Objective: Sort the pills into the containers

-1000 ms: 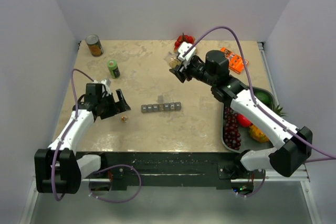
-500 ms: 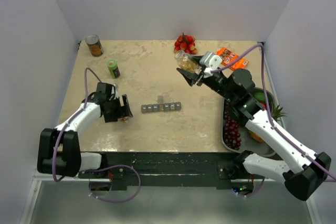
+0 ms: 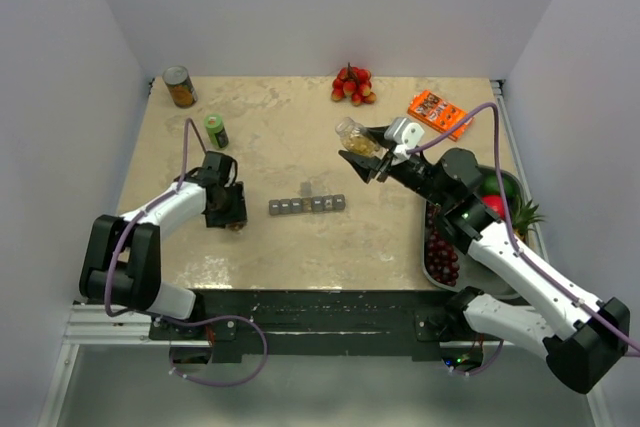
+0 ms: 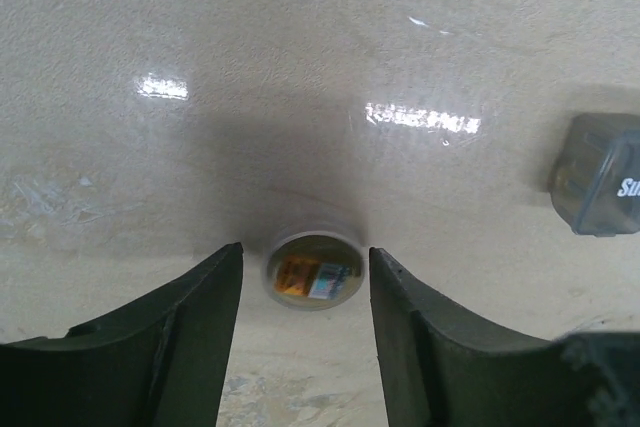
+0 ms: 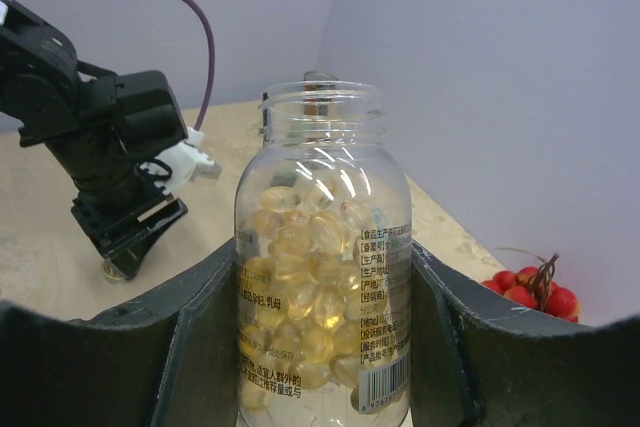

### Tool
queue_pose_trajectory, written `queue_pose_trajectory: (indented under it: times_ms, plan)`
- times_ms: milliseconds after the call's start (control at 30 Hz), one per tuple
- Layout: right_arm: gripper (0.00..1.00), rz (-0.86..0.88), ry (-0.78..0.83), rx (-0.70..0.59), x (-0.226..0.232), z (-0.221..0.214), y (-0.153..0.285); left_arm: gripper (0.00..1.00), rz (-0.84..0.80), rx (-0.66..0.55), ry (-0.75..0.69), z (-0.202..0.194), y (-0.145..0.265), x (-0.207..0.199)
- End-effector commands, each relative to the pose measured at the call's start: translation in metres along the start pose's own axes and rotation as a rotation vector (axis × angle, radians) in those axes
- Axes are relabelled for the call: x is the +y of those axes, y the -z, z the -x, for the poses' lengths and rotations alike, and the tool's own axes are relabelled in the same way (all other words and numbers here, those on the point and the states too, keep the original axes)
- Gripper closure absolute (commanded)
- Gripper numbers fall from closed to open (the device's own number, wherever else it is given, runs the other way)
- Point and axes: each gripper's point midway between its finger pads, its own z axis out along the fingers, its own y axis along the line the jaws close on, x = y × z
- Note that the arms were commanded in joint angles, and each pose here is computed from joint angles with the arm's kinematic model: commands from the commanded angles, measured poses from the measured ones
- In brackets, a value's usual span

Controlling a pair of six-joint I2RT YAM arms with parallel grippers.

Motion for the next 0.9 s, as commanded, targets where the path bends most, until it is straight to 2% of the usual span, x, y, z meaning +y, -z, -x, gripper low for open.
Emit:
queue_pose_trajectory:
  times_ms: [0, 333, 367, 500, 567, 600, 667, 733, 767, 800, 867]
  plan:
    - [1.0, -0.005, 0.014, -0.098, -0.002, 0.027, 0.004, 0.43, 0.037, -0.018, -0.042, 0.013, -0.001, 0.0]
    - [1.0, -0.012, 0.007, -0.081, -0.005, 0.022, 0.006, 0.41, 0.083, 0.007, -0.086, 0.004, -0.003, 0.001]
    - [1.0, -0.001, 0.002, -0.07, -0.003, 0.02, 0.006, 0.43, 0.09, 0.008, -0.088, 0.005, -0.004, 0.002]
    - [1.0, 0.068, -0.012, -0.039, 0.007, 0.017, 0.007, 0.75, 0.088, -0.004, -0.098, 0.008, -0.004, 0.002]
    - [1.0, 0.1, -0.022, -0.018, 0.012, 0.015, 0.008, 0.83, 0.056, -0.027, -0.106, 0.012, 0.002, -0.003]
    - [1.0, 0.13, -0.022, -0.015, 0.016, 0.015, 0.009, 0.87, 0.016, -0.037, -0.109, 0.015, 0.006, -0.011]
    - [1.0, 0.168, -0.034, 0.02, 0.02, 0.011, 0.01, 0.9, -0.069, -0.093, -0.124, 0.025, 0.023, -0.026]
    - [1.0, 0.244, -0.016, 0.026, 0.028, 0.015, 0.013, 0.92, -0.255, -0.151, -0.161, 0.034, 0.051, -0.06]
    - [1.0, 0.278, -0.035, 0.069, 0.034, 0.005, 0.015, 0.93, -0.329, -0.167, -0.174, 0.037, 0.062, -0.073]
    - [1.0, 0.314, -0.013, 0.073, 0.037, 0.007, 0.016, 0.93, -0.5, -0.176, -0.196, 0.038, 0.084, -0.102]
    - [1.0, 0.402, -0.032, 0.11, 0.05, -0.001, 0.024, 0.94, -0.673, -0.226, -0.213, 0.041, 0.118, -0.129]
